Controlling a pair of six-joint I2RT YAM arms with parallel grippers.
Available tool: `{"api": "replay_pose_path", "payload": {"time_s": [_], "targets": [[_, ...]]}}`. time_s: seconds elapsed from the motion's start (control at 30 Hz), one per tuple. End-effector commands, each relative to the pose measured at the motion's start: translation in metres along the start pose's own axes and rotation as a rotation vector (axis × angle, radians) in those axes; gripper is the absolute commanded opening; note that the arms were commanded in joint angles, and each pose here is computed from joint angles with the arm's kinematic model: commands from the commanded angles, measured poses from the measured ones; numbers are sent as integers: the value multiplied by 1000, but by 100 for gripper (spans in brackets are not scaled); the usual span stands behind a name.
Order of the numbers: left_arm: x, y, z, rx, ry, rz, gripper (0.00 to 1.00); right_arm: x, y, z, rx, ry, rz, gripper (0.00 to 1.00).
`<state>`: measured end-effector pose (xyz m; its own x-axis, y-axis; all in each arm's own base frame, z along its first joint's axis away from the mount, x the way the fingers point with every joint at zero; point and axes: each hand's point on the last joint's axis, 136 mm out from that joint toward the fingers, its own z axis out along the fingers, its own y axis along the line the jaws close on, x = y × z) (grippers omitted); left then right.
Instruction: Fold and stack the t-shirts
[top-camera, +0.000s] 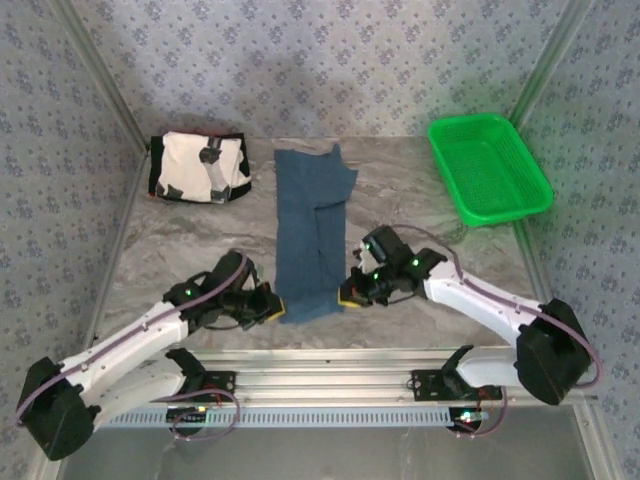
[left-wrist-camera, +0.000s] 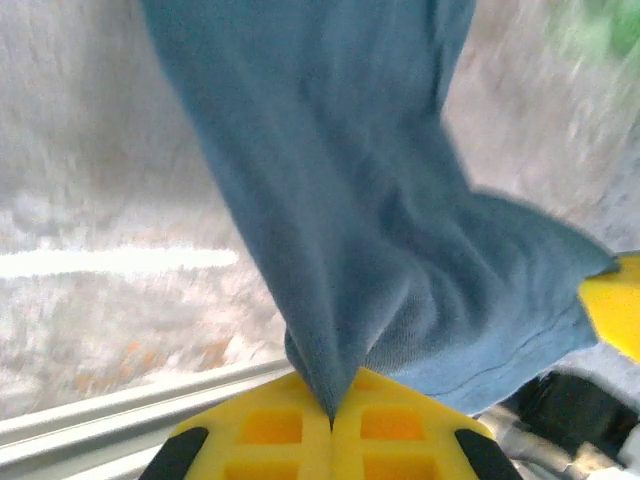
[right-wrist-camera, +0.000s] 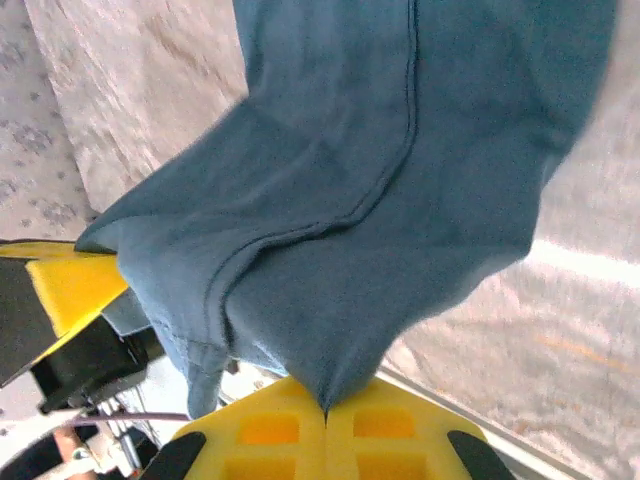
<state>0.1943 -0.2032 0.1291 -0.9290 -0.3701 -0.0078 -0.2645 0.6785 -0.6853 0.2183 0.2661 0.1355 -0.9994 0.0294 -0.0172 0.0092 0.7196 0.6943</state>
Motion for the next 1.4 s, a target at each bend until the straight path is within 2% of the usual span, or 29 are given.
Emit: {"api": "replay_pose_path", "payload": {"time_s": [0.0,0.13,0.33,0.53,0.7,0.77,0.8,0.87,0.9,0.93,0.97,1.03,1.1,1.23,1.37], "targets": [[-38,-18,-9,20,-20,51,0,-33,-2,-4,9,19,-27,0],[-94,-36,-2,61,-53,38,0,-86,-2,-4,9,5,-28,0],[-162,-49,21,44,-43,62,0,-146,-17,3,29,6,-9,0],[-211,-43,51,28,-11,51,0,-187,-37,18,49,20,27,0],[-235,-38,84,27,31,39,0,-210,-60,34,74,32,63,0],[-246,-37,96,30,40,32,0,-221,-66,41,70,32,76,4],[-251,-38,101,33,47,34,1,-228,-68,44,62,26,85,10],[-259,-40,109,35,60,30,9,-242,-69,46,46,11,97,20],[-263,-44,109,44,57,32,16,-251,-68,45,29,-6,102,26],[-267,-48,108,57,44,31,25,-262,-63,42,-5,-35,103,33],[-270,-53,103,71,27,32,30,-272,-59,38,-45,-63,105,36],[-279,-66,86,107,-34,20,37,-296,-38,23,-195,-147,118,38],[-287,-76,62,134,-102,5,48,-303,-23,1,-243,-206,107,42],[-280,-93,6,153,-193,32,56,-281,-1,-39,-232,-266,36,48],[-237,-82,-17,120,-184,49,57,-226,3,-39,-191,-212,16,46]]}}
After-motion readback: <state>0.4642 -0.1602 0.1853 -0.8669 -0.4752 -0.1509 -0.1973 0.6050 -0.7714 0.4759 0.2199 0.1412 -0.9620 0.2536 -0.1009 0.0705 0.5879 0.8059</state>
